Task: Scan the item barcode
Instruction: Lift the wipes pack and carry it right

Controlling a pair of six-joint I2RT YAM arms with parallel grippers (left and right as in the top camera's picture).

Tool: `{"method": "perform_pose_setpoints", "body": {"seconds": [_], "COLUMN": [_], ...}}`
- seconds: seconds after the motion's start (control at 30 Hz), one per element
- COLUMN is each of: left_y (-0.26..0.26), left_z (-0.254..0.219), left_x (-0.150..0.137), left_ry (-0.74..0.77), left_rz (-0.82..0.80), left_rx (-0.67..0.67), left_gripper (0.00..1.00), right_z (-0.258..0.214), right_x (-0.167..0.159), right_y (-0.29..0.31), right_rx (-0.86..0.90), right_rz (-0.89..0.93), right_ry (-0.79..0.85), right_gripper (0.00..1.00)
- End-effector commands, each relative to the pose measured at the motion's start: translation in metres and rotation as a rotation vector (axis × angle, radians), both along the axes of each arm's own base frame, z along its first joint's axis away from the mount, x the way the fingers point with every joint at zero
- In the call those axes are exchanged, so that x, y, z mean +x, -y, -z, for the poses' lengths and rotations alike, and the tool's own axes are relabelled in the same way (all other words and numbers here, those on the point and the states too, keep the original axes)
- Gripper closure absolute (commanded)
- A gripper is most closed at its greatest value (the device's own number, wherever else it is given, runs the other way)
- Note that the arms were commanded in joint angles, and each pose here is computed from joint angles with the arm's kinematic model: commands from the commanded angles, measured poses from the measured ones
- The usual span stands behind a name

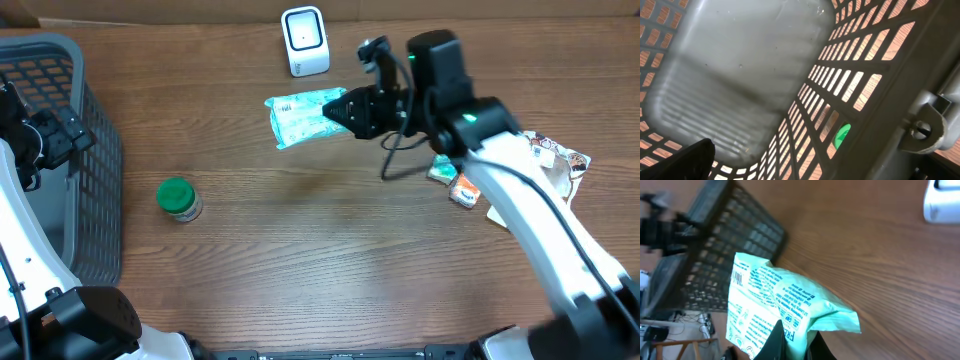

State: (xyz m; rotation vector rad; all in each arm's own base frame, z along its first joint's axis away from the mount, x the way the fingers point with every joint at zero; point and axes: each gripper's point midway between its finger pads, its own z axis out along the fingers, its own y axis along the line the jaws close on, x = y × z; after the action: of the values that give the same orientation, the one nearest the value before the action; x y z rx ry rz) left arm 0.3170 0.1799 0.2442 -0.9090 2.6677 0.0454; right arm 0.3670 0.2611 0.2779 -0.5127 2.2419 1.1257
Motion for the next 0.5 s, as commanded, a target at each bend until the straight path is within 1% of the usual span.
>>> {"method": "perform_pose_setpoints", "body": {"seconds": [0.0,0.13,0.27,0.37,0.47], "left_y": [-0.003,-0.003,-0.003,-0.003,-0.003], "left_z": [0.003,0.003,0.003,0.003,0.003], "left_x": [-0.001,-0.001,-0.001,-0.001,-0.001], "left_ry": [-0.014,-0.014,-0.014,-0.014,-0.014], "left_rz": [0.0,0.0,0.0,0.0,0.0], "left_rx": [0.005,0.005,0.005,0.005,0.005], "left_gripper": [0.0,0.0,0.0,0.0,0.0], "right_z": [-0.026,-0.037,-0.037,-0.03,-0.015], "right_x": [-0.013,-0.025,-0.029,-0.026,-0.016], "right_y": [0.006,0.015,0.018,0.021,0.025], "right_rx": [0.004,-0.014,-0.025,-0.056,-0.14], "right_rz": [0.002,0.028,0.032,0.059,0.131], "right_ry": [0.057,0.067,0.059,0.049,0.051], "right_gripper": [0.96,0.96,0.96,0.96,0.96]}}
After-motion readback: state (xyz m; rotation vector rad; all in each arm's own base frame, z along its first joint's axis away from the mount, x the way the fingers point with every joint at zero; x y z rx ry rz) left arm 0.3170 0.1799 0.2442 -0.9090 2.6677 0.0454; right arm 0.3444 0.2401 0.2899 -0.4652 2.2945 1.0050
